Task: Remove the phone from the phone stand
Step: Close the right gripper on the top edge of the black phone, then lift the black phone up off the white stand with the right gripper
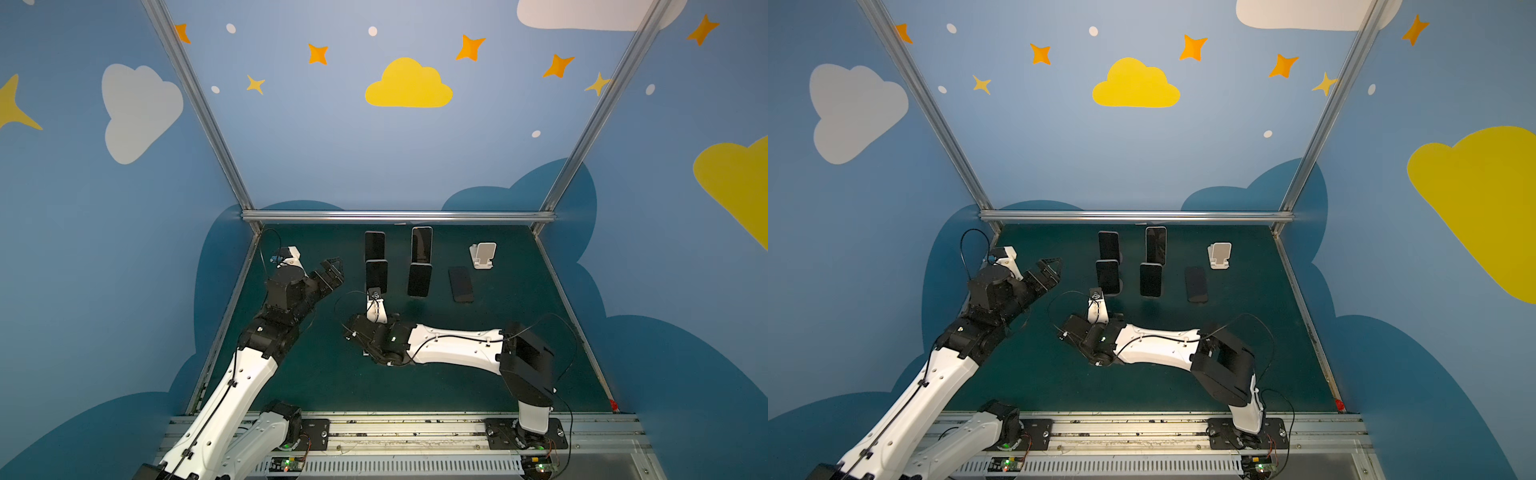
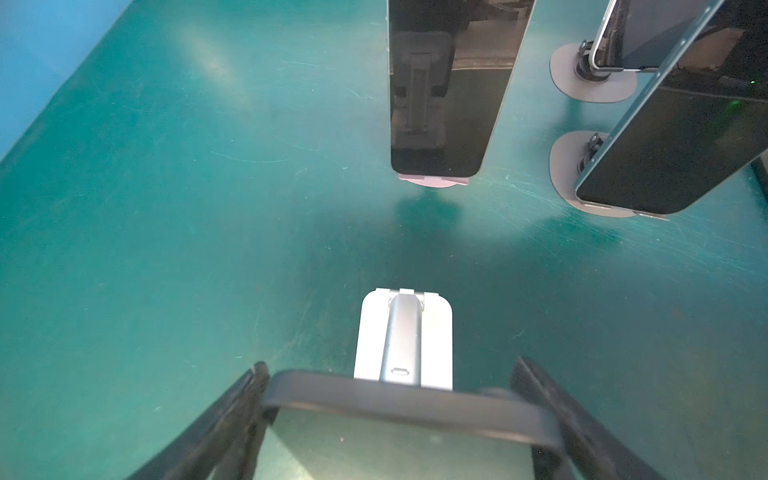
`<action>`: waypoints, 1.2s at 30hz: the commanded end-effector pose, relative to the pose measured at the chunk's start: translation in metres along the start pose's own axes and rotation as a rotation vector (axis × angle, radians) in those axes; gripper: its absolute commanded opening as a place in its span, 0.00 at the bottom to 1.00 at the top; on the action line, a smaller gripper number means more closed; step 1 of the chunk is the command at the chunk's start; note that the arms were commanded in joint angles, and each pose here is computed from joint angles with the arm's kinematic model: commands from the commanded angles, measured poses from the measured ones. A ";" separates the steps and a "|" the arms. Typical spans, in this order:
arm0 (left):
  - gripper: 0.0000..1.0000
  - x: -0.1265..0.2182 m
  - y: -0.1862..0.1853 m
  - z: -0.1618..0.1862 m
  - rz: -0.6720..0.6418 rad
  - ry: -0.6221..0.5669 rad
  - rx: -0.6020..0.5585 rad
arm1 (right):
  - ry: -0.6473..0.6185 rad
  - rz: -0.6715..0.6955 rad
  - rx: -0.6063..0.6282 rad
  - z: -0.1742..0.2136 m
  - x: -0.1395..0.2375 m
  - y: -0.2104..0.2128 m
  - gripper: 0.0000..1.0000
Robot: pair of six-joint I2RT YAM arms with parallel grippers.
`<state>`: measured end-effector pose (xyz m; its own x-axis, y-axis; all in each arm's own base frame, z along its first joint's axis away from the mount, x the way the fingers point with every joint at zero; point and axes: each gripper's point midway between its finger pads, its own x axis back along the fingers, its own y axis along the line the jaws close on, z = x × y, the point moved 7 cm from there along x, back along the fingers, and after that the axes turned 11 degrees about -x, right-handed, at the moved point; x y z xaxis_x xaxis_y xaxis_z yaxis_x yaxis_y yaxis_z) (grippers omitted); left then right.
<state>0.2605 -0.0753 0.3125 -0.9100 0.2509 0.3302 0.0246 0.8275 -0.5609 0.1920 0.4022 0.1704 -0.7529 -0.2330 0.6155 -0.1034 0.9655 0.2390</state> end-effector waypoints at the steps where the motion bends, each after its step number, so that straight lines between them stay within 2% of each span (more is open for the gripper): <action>1: 1.00 -0.002 -0.001 0.002 0.017 0.002 -0.001 | -0.022 0.025 0.006 0.003 -0.005 -0.005 0.85; 19: 1.00 -0.005 -0.001 0.004 0.018 0.014 -0.003 | -0.109 -0.072 0.037 -0.009 0.016 -0.002 0.71; 36: 1.00 -0.007 -0.003 0.005 0.043 0.023 -0.006 | -0.175 -0.145 0.077 -0.037 0.048 -0.009 0.69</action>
<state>0.2633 -0.0798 0.3077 -0.8982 0.2832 0.3363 0.0461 0.8214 -0.5685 0.1810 0.3828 0.2087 -0.8055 -0.3408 0.4848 -0.2515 0.9374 0.2409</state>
